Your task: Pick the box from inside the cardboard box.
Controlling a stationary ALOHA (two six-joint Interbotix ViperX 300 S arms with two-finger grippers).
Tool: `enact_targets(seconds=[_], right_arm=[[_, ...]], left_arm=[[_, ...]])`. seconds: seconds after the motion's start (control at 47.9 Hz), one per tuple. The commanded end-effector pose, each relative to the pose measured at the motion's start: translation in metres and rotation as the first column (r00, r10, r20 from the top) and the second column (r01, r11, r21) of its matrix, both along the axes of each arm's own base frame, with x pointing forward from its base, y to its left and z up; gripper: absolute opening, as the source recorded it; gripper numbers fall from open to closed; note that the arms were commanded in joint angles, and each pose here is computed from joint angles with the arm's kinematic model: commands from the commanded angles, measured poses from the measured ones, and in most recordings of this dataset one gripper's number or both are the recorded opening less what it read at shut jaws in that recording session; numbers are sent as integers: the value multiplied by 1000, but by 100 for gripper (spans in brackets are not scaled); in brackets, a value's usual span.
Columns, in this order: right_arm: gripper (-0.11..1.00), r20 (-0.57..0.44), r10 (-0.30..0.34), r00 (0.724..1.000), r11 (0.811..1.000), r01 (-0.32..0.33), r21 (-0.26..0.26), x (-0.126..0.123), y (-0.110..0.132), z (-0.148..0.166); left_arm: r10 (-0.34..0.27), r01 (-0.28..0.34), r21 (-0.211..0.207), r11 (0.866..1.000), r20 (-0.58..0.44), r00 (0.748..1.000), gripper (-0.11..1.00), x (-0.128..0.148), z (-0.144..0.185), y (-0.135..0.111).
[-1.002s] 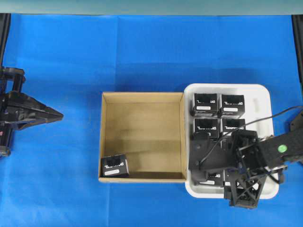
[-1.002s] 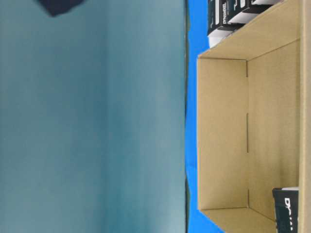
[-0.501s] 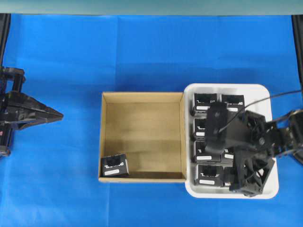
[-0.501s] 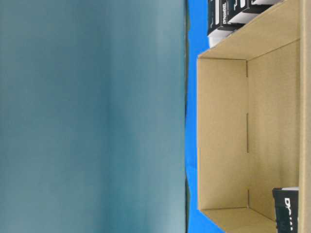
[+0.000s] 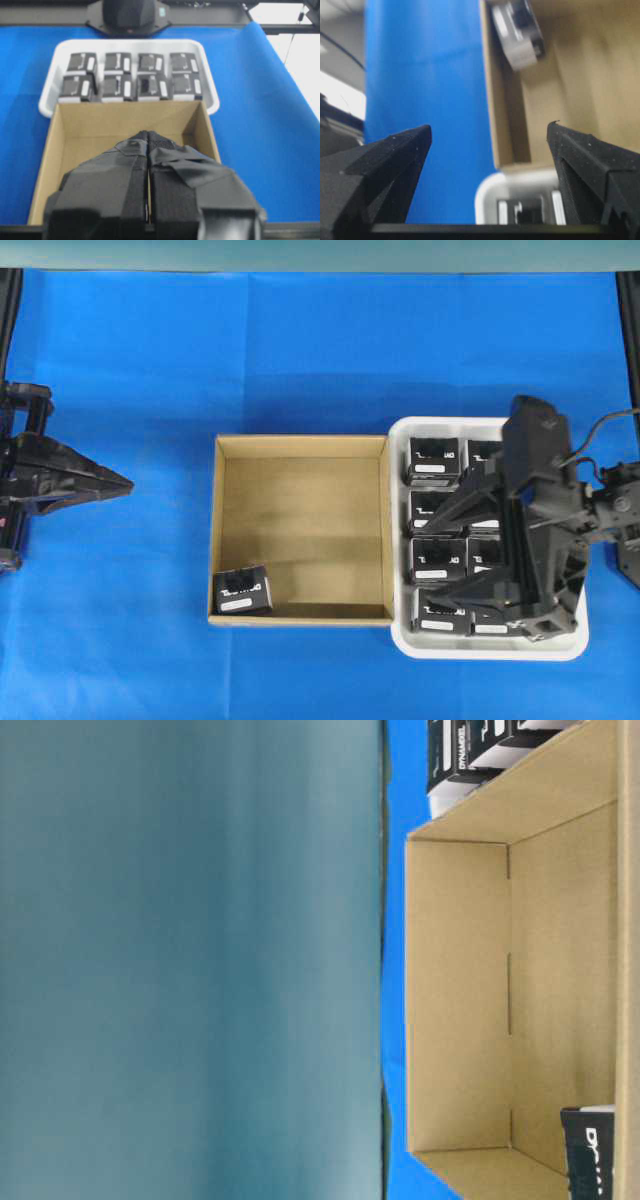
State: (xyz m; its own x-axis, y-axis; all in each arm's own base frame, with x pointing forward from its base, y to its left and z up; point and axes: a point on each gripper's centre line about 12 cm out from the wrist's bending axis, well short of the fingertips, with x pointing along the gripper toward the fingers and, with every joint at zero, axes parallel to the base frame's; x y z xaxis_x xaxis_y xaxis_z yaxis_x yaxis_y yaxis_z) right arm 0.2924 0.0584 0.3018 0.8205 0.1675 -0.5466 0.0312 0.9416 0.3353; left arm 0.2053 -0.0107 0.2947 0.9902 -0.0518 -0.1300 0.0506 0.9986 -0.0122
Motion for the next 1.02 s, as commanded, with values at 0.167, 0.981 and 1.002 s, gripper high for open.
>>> enact_targets(seconds=[0.167, 0.981, 1.002], right_arm=[[96, 105, -19, 994, 1000, 17, 19, -7, -7, 16], [96, 175, -29, 984, 999, 23, 33, -13, -10, 24], [96, 180, -28, 983, 999, 23, 32, -13, -10, 24]], left_arm=[[0, 1, -28, 1000, 29, 1000, -5, 2, 12, -1], [0, 1, -28, 1000, 46, 999, -5, 2, 19, -1], [0, 1, -28, 1000, 46, 999, -5, 2, 19, -1]])
